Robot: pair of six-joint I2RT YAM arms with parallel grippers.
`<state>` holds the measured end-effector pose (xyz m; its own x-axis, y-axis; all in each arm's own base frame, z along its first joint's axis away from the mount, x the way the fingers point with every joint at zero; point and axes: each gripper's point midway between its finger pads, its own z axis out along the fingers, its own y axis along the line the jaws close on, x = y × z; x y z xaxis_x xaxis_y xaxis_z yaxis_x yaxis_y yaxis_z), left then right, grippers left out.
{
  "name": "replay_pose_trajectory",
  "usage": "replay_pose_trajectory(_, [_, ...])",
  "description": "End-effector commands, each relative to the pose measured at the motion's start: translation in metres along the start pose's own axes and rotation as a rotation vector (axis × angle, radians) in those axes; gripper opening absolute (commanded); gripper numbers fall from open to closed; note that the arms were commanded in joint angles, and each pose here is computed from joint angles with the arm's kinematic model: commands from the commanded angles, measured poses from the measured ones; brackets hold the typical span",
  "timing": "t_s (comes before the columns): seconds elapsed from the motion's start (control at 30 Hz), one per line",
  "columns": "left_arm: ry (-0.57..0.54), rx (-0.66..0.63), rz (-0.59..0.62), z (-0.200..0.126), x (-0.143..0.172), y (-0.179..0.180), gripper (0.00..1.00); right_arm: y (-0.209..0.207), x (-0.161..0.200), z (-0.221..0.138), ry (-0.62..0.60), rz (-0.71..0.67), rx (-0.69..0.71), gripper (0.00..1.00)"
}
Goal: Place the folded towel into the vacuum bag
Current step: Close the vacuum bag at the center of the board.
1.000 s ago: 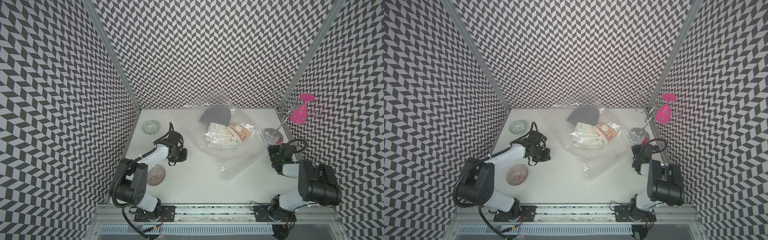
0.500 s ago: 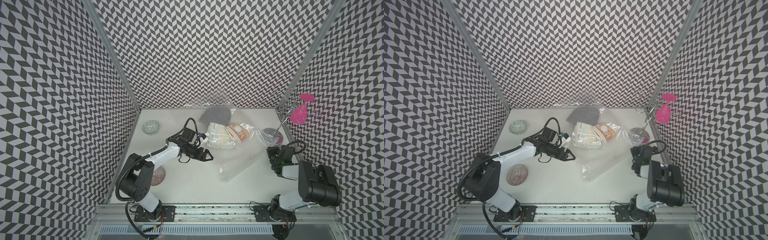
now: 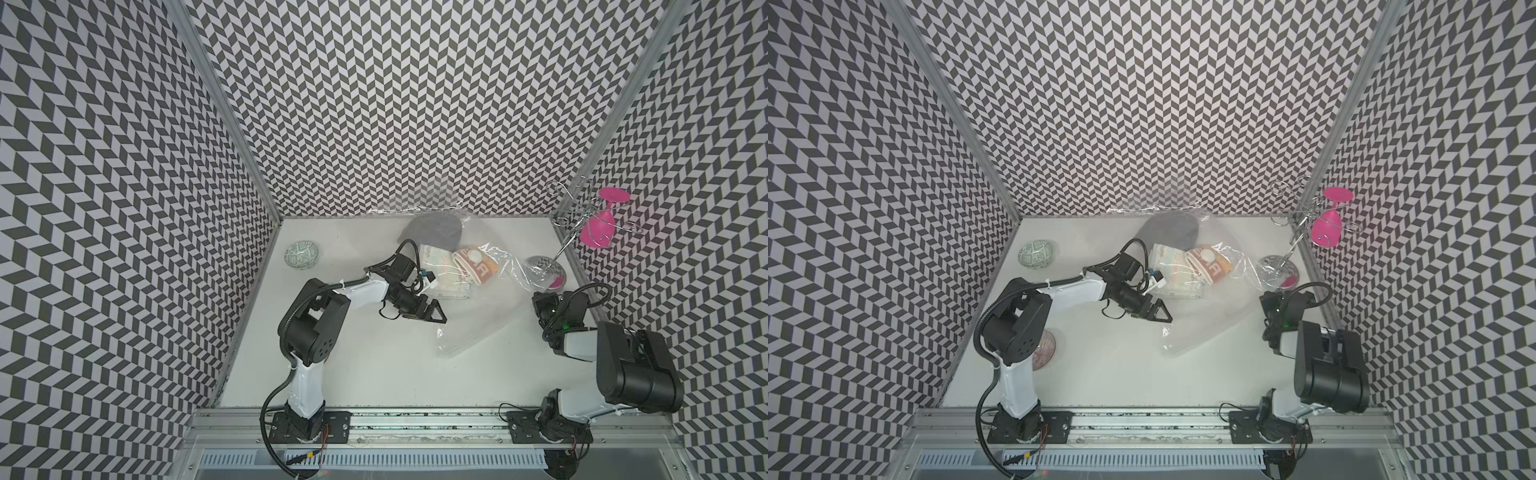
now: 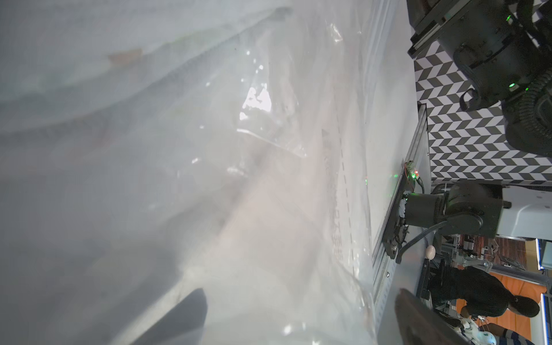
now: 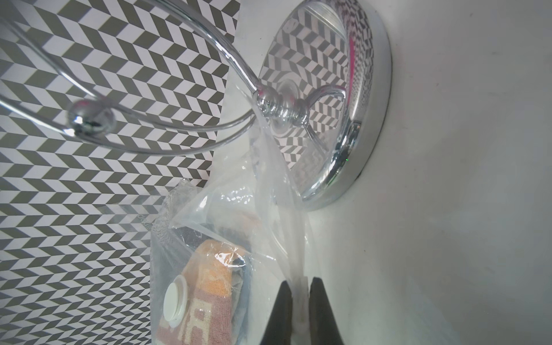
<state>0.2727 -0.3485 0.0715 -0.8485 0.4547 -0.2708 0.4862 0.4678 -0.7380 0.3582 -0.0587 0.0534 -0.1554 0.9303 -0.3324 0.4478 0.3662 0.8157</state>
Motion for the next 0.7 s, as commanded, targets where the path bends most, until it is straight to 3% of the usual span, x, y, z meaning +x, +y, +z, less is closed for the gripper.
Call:
replay_pose_trajectory(0.0, [0.030, -0.023, -0.018, 0.015, -0.003, 0.008, 0.95, 0.019, 0.003, -0.007, 0.010, -0.003, -0.091, 0.00])
replay_pose_trajectory(0.1, [0.027, -0.058, -0.046, 0.021, -0.008, 0.018, 0.83, 0.019, 0.006, -0.012, 0.016, -0.004, -0.098, 0.00])
replay_pose_trajectory(0.27, [0.001, -0.177, -0.080, 0.012, -0.013, 0.036, 0.11, 0.018, 0.014, -0.019, 0.034, -0.008, -0.117, 0.00])
replay_pose_trajectory(0.3, [-0.005, -0.200, -0.076, 0.007, -0.014, 0.037, 0.02, 0.006, 0.021, -0.022, 0.046, 0.005, -0.090, 0.00])
replay_pose_trajectory(0.4, [0.000, -0.269, -0.071, -0.007, -0.005, 0.040, 0.00, 0.001, 0.024, -0.024, 0.047, 0.014, -0.084, 0.00])
replay_pose_trajectory(0.67, [0.101, -0.375, -0.099, -0.030, 0.053, 0.045, 0.00, 0.001, 0.013, -0.018, -0.007, 0.087, -0.089, 0.00])
